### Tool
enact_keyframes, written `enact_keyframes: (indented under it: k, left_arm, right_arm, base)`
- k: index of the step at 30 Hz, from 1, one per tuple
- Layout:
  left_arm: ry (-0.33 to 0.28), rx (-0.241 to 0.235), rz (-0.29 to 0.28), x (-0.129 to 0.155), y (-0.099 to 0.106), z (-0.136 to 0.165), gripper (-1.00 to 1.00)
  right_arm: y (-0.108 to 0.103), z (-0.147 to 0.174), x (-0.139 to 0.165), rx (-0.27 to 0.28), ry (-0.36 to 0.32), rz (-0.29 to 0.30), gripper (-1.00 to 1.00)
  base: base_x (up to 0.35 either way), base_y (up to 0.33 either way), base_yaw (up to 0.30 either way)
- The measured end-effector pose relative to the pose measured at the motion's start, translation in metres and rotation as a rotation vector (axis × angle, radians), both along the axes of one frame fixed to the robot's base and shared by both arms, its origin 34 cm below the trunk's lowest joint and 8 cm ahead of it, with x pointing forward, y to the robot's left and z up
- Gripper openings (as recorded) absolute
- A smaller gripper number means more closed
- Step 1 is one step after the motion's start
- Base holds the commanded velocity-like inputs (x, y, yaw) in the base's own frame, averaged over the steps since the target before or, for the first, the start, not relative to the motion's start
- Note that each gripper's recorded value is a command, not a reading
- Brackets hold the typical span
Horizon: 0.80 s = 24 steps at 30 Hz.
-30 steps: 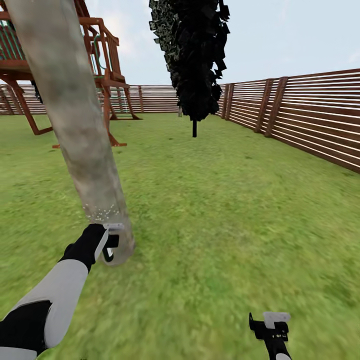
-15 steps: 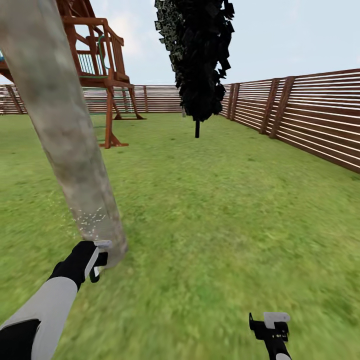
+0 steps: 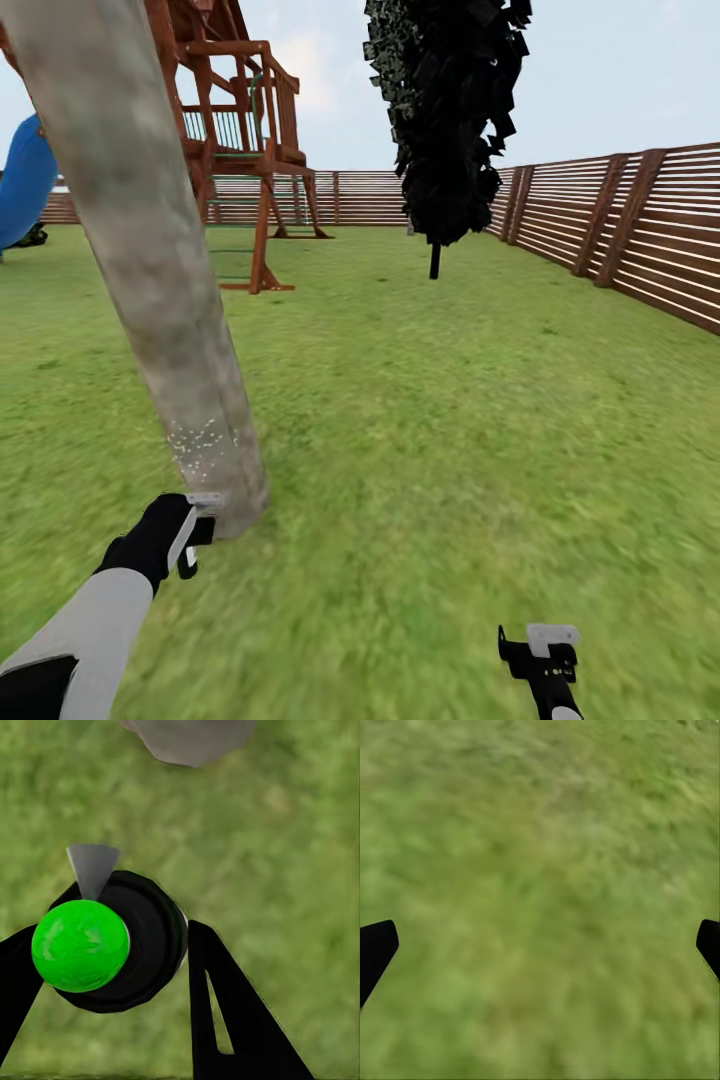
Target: In the garden, pick up the pesticide atomizer on the floor and spray pesticide onto both trees until each tree trunk is fully covered.
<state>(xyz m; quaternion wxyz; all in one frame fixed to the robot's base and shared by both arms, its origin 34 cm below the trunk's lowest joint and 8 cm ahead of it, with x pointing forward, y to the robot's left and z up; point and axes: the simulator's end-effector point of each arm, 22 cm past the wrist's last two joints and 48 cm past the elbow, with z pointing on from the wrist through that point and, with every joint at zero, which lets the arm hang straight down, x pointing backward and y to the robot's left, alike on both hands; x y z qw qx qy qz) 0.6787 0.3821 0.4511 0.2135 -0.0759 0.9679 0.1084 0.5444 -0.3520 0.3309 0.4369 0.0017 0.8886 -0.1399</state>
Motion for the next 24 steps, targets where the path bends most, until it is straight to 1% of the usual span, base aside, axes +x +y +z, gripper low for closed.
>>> enact_keyframes:
  k: [2, 3, 4, 7, 8, 9, 10, 12, 14, 17, 19, 21, 24]
  left_arm:
    - [0.017, 0.016, 0.015, -0.012, 0.015, -0.007, -1.0]
    - [0.012, 0.019, 0.024, -0.014, 0.022, -0.009, -1.0]
    - [-0.003, 0.016, 0.029, -0.013, 0.023, -0.01, -1.0]
    - [-0.012, 0.002, 0.024, -0.012, 0.013, -0.013, -1.0]
    - [-0.012, -0.002, 0.023, -0.012, 0.01, -0.014, -1.0]
    - [-0.015, -0.014, 0.021, -0.011, 0.003, -0.015, -1.0]
    - [-0.013, -0.012, 0.016, -0.011, 0.001, -0.016, -1.0]
    - [0.001, -0.006, 0.018, -0.019, 0.004, -0.022, -1.0]
    - [0.015, -0.001, 0.026, -0.028, 0.009, -0.029, -1.0]
    - [0.01, 0.035, 0.043, -0.028, 0.015, -0.025, -1.0]
    - [0.004, 0.033, 0.044, -0.025, 0.008, -0.024, -1.0]
    - [-0.004, 0.007, 0.033, -0.02, -0.012, -0.024, -1.0]
    - [-0.004, 0.006, 0.024, -0.019, -0.019, -0.024, -1.0]
  right_arm:
    - [0.0, 0.0, 0.0, 0.0, 0.0, 0.0, 1.0]
    - [0.0, 0.0, 0.0, 0.0, 0.0, 0.001, 1.0]
    - [0.0, 0.0, 0.0, 0.001, 0.0, 0.001, 1.0]
    - [0.0, 0.0, 0.0, 0.001, 0.0, 0.001, 1.0]
    - [0.0, 0.0, 0.0, 0.001, 0.0, 0.001, 1.0]
    - [0.0, 0.0, 0.0, 0.001, 0.0, 0.001, 1.0]
    - [0.0, 0.0, 0.0, 0.001, 0.0, 0.001, 1.0]
    - [0.0, 0.0, 0.0, 0.001, 0.001, 0.001, 1.0]
    - [0.0, -0.001, 0.0, 0.001, 0.001, 0.002, 1.0]
    - [0.0, 0.0, 0.0, 0.001, 0.001, 0.001, 1.0]
    - [0.0, 0.0, 0.0, 0.001, 0.001, 0.002, 1.0]
    - [0.0, 0.0, 0.0, 0.001, 0.0, 0.001, 1.0]
    - [0.0, 0.0, 0.0, -0.001, 0.0, -0.001, 1.0]
  base:
    - [0.238, -0.197, 0.071]
    - [0.237, -0.197, 0.016]
    - [0.221, -0.206, 0.008]
    - [0.192, -0.223, 0.051]
    - [0.162, -0.238, 0.235]
    - [0.112, -0.252, 0.256]
    - [0.057, -0.263, 0.267]
    - [0.013, -0.265, 0.273]
    - [-0.051, -0.087, 0.277]
    - [-0.008, -0.017, 0.278]
    - [0.083, -0.169, 0.185]
    - [0.128, -0.23, 0.041]
    - [0.136, -0.245, 0.006]
